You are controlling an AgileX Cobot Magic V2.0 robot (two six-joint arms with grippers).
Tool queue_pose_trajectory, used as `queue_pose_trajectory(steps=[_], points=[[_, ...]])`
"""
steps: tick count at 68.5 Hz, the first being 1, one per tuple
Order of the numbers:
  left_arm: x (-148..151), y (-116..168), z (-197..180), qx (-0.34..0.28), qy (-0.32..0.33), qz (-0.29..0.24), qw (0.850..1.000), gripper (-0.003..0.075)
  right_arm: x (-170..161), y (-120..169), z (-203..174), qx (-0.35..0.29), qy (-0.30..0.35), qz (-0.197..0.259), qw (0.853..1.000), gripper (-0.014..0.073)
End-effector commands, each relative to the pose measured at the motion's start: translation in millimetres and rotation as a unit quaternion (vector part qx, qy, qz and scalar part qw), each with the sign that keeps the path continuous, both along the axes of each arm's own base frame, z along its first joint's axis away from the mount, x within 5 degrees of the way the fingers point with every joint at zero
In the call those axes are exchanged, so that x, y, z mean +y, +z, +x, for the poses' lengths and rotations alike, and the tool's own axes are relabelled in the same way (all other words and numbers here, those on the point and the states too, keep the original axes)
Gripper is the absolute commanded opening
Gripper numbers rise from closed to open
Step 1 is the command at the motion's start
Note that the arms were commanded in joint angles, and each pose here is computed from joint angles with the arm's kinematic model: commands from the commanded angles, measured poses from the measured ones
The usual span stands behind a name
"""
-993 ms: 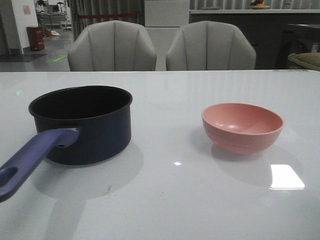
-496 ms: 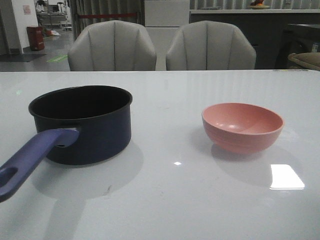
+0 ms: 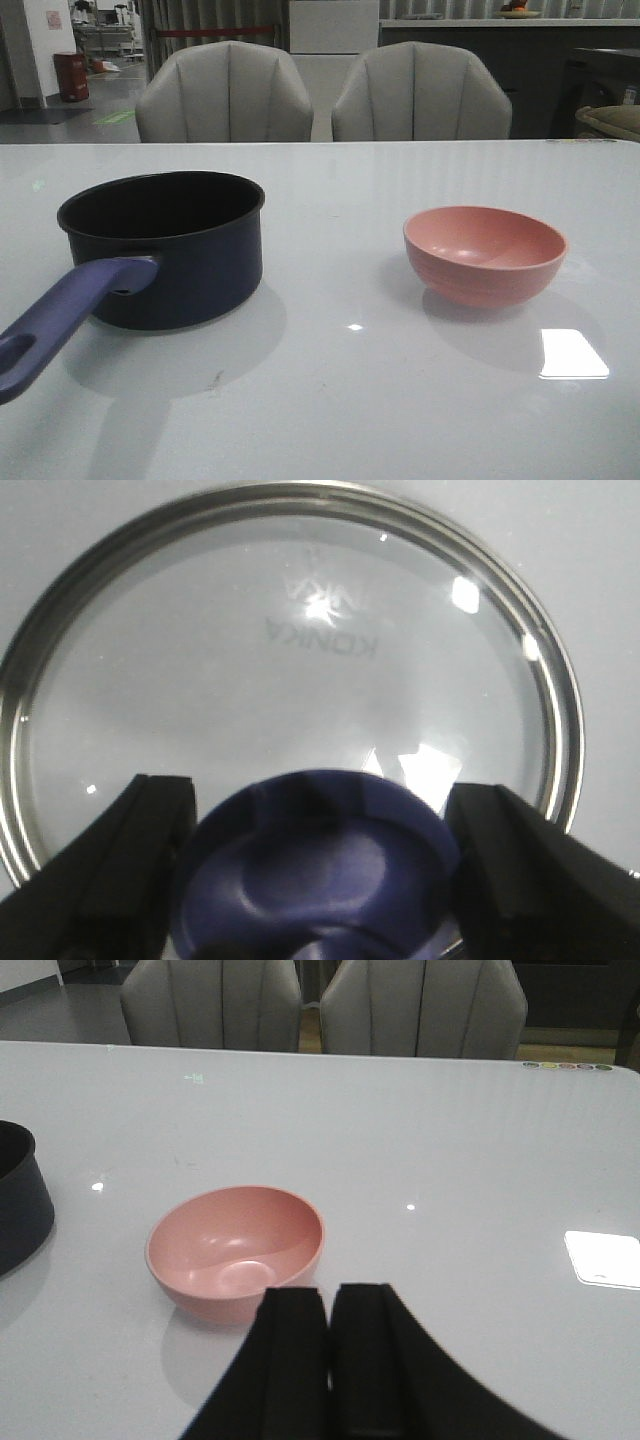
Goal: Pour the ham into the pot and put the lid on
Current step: 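Lift the glass lid and carry it over the saucepan with the left gripper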
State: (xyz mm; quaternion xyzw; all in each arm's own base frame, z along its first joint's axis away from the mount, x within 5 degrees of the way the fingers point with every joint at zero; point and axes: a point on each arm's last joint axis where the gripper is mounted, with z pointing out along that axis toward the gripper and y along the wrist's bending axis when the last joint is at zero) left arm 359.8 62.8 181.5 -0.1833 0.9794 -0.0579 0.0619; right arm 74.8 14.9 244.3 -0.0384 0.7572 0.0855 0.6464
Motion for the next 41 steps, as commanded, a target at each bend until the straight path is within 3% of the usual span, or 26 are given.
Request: queue_pose_trajectory(steps=[1, 10, 25, 41], points=[[0, 18, 4, -0.043, 0.006, 0.004, 0.999, 0.0325, -2, 15, 1, -0.043, -0.013, 0.006, 0.999, 0.0147], [0, 18, 4, -0.043, 0.006, 0.004, 0.999, 0.0246, -2, 15, 1, -0.043, -0.013, 0.006, 0.999, 0.0147], [-1, 28, 6, -0.054, 0.005, 0.003, 0.998, 0.0236, -2, 15, 1, -0.043, -0.013, 0.006, 0.999, 0.0147], [-23, 87, 14, -0.140, -0.048, 0.020, 0.989, 0.0236, -2, 15, 1, -0.043, -0.013, 0.006, 0.999, 0.0147]])
